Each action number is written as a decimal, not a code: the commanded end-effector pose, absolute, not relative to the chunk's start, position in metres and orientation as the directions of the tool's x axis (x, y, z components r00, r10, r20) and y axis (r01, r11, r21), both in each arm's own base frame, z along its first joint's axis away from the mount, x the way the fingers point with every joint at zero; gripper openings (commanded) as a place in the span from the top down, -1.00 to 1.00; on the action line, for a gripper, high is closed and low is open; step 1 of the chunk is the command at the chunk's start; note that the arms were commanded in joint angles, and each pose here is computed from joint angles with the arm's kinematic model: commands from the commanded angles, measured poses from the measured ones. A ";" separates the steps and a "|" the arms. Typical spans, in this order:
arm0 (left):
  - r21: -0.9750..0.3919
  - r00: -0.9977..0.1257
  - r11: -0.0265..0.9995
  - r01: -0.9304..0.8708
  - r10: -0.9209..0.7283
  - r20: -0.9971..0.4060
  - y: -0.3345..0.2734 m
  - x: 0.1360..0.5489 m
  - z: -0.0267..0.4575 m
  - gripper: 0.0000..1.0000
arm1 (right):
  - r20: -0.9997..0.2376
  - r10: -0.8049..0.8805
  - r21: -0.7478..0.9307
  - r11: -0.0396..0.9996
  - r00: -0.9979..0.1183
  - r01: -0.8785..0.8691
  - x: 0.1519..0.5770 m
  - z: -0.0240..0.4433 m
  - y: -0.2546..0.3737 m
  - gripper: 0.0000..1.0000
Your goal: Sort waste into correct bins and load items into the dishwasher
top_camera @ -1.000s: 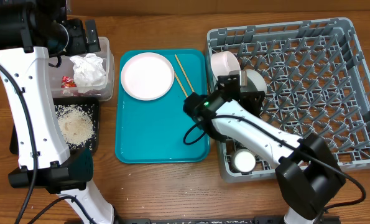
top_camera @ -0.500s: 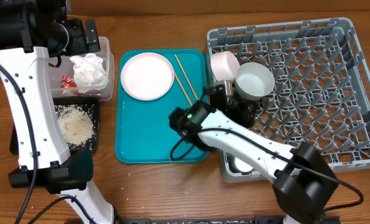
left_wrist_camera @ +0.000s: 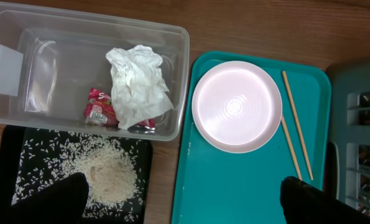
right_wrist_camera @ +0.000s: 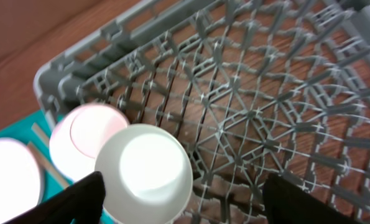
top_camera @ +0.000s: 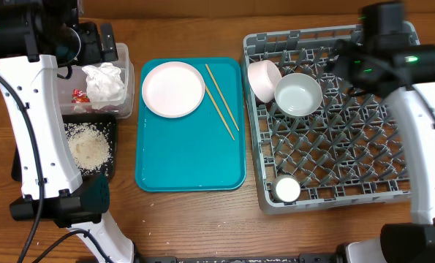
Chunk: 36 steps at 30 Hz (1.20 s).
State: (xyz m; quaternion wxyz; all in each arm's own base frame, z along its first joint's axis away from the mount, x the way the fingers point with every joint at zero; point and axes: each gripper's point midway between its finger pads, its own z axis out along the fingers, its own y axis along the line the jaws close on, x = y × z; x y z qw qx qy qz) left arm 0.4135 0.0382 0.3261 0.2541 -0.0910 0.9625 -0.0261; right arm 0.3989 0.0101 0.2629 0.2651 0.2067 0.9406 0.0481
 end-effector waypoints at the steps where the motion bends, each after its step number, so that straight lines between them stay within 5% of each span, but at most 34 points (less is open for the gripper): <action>1: -0.092 -0.833 0.982 -0.162 -0.186 -0.520 0.037 0.411 0.340 -1.00 | -0.467 0.233 0.263 0.957 -0.853 0.118 0.395 0.263 0.017 -0.69; 7: -0.092 -0.833 0.982 -0.162 -0.186 -0.520 0.037 0.411 0.340 -1.00 | -0.458 -0.073 0.269 0.938 -0.886 -0.217 0.395 0.209 0.036 -0.54; 18: -0.092 -0.833 0.982 -0.162 -0.186 -0.520 0.037 0.411 0.340 -1.00 | -0.384 -0.070 0.362 0.906 -0.921 -0.220 0.431 0.129 0.044 0.01; 22: -0.092 -0.833 0.982 -0.162 -0.186 -0.520 0.037 0.411 0.340 -1.00 | -0.384 -0.049 0.369 0.907 -0.922 -0.202 0.433 0.129 0.041 0.39; 25: -0.092 -0.833 0.982 -0.162 -0.186 -0.520 0.037 0.411 0.340 -1.00 | -0.376 -0.030 0.375 0.909 -0.926 -0.182 0.433 0.128 0.038 0.92; 31: -0.092 -0.833 0.982 -0.162 -0.186 -0.520 0.037 0.411 0.340 -1.00 | -0.357 0.081 0.368 0.928 -0.931 -0.060 0.432 0.139 0.028 0.92; 36: -0.092 -0.833 0.982 -0.162 -0.186 -0.520 0.037 0.411 0.340 -1.00 | -0.446 0.229 0.221 0.965 -0.865 0.142 0.421 0.196 -0.003 0.92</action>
